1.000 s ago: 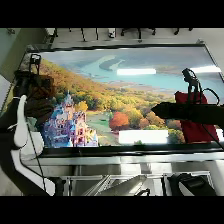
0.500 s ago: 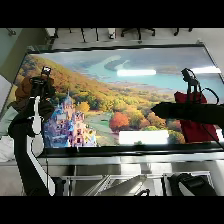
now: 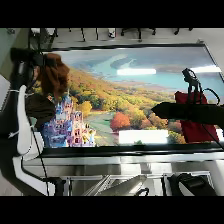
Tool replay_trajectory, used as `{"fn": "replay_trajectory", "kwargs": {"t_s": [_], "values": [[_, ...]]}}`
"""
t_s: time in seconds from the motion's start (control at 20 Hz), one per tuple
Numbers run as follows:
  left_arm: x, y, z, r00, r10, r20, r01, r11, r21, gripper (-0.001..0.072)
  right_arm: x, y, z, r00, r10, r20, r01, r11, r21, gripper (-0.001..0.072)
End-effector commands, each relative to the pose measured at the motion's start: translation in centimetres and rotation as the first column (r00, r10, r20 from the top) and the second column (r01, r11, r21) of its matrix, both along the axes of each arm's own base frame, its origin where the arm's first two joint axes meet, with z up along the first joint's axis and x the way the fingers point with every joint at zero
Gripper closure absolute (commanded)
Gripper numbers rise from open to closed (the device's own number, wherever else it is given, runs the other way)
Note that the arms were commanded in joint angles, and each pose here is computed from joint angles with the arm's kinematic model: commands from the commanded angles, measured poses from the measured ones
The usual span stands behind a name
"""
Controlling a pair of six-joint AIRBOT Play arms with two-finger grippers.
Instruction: Fold the shirts.
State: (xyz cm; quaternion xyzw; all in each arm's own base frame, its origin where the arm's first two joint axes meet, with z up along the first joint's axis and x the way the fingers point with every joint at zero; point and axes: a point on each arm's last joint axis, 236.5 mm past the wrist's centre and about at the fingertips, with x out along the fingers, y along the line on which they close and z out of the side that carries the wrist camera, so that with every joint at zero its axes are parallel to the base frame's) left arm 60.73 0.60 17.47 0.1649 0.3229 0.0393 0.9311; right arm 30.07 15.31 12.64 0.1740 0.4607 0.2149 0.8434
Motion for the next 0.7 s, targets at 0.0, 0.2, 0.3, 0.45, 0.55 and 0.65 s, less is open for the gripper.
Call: {"fn": "replay_trajectory", "kwargs": {"t_s": [0.0, 0.2, 0.3, 0.45, 0.55, 0.65], "values": [[-6.5, -10.7, 9.3, 0.976, -0.185, 0.115, 0.209, 0.945, -0.253, 0.0695, 0.0, 0.0, 0.0, 1.000, 0.001, 0.000, -0.001, 1.000, 0.000, 0.0684], [-16.3, -23.1, 7.4, 0.880, -0.473, -0.044, 0.389, 0.771, -0.504, 0.0695, 0.0, 0.0, 0.0, 1.000, 0.000, 0.000, 0.000, 1.000, 0.000, 0.0684], [-20.9, -27.9, 3.4, 0.812, -0.557, -0.175, 0.374, 0.726, -0.577, 0.0695, 0.0, 0.0, 0.0, 1.000, 0.001, 0.000, -0.001, 1.000, 0.000, 0.0684], [-25.9, -32.8, -3.9, 0.717, -0.605, -0.346, 0.325, 0.730, -0.601, 0.0694, 0.0, 0.0, 0.0, 1.000, 0.000, 0.000, 0.000, 1.000, 0.000, 0.0684], [-27.8, -34.5, -7.8, 0.677, -0.595, -0.433, 0.272, 0.749, -0.604, 0.0677, 0.0, 0.0, 0.0, 1.000, 0.000, -0.001, 0.000, 1.000, 0.000, 0.0684], [-28.9, -35.3, -10.6, 0.646, -0.588, -0.487, 0.250, 0.766, -0.593, 0.0176, 0.0, 0.0, 0.0, 1.000, 0.000, 0.000, 0.000, 1.000, 0.000, 0.0684]]}}
